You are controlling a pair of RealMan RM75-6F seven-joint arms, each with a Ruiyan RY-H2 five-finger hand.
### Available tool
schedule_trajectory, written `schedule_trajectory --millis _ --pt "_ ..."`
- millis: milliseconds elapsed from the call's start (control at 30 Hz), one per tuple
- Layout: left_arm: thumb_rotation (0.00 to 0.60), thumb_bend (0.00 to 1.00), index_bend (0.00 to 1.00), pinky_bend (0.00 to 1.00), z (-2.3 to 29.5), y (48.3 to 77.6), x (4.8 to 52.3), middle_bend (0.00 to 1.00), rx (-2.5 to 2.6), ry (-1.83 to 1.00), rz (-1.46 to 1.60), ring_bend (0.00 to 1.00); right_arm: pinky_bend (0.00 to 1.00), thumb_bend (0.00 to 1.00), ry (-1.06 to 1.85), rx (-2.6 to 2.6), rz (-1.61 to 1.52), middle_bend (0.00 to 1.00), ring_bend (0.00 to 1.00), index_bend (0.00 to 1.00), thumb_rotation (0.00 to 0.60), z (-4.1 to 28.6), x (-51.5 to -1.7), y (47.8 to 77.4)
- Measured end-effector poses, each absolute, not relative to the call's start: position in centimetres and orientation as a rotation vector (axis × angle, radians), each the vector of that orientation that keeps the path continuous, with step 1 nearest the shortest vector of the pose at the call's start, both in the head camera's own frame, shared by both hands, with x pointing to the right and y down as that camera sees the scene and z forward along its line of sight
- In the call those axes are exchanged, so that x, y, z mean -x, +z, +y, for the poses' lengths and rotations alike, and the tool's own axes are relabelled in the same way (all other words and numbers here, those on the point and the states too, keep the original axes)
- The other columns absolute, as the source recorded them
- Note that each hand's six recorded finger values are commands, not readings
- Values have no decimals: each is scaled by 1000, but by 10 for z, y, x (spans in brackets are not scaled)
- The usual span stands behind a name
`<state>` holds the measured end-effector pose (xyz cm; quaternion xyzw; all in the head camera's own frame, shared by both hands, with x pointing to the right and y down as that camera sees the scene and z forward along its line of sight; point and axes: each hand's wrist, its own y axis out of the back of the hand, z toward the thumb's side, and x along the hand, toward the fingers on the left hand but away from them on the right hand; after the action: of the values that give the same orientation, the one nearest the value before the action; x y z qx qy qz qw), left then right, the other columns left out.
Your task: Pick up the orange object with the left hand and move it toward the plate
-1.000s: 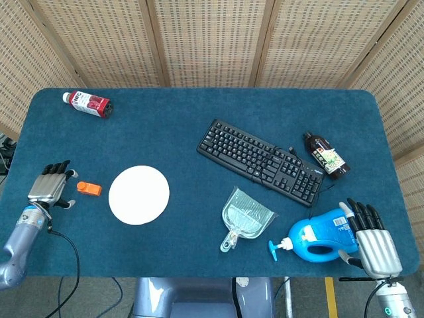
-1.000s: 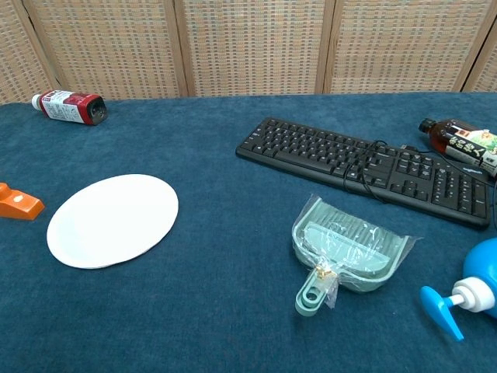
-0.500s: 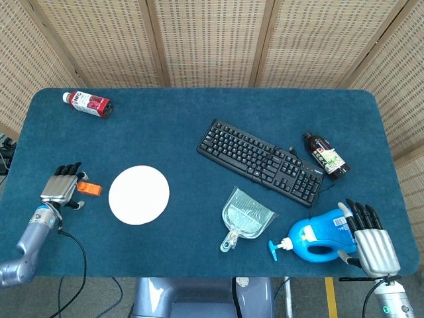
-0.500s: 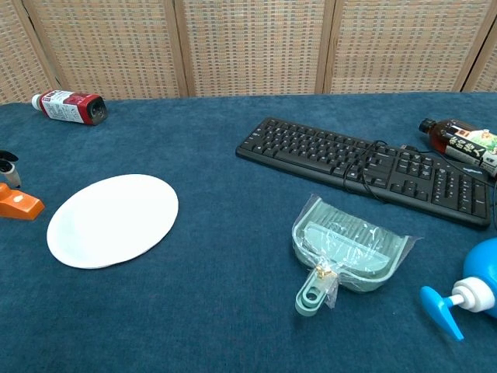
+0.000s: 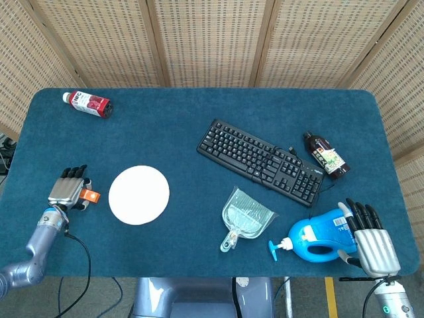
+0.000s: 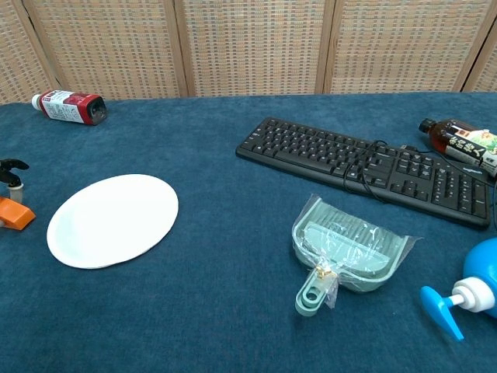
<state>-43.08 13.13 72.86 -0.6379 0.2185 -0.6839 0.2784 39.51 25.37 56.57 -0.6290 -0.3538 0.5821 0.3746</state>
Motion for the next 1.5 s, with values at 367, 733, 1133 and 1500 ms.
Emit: schedule_trajectory --millis 367,733,1133,1500 --pt "600 450 664 22 126 709 420 0 1741 -1749 653 0 38 0 1489 1612 -913 0 0 0 600 253 -396 564" --pt "600 454 662 6 161 672 360 0 1904 -1623 673 0 38 0 1486 1613 -939 0 0 0 600 251 -399 560" --pt "600 455 676 1 202 637 325 0 1938 -1640 546 0 38 0 1473 1618 -956 0 0 0 600 250 -401 556" --pt "600 453 667 0 222 639 335 0 1847 -1784 460 0 37 0 1461 1623 -970 0 0 0 600 250 -401 552"
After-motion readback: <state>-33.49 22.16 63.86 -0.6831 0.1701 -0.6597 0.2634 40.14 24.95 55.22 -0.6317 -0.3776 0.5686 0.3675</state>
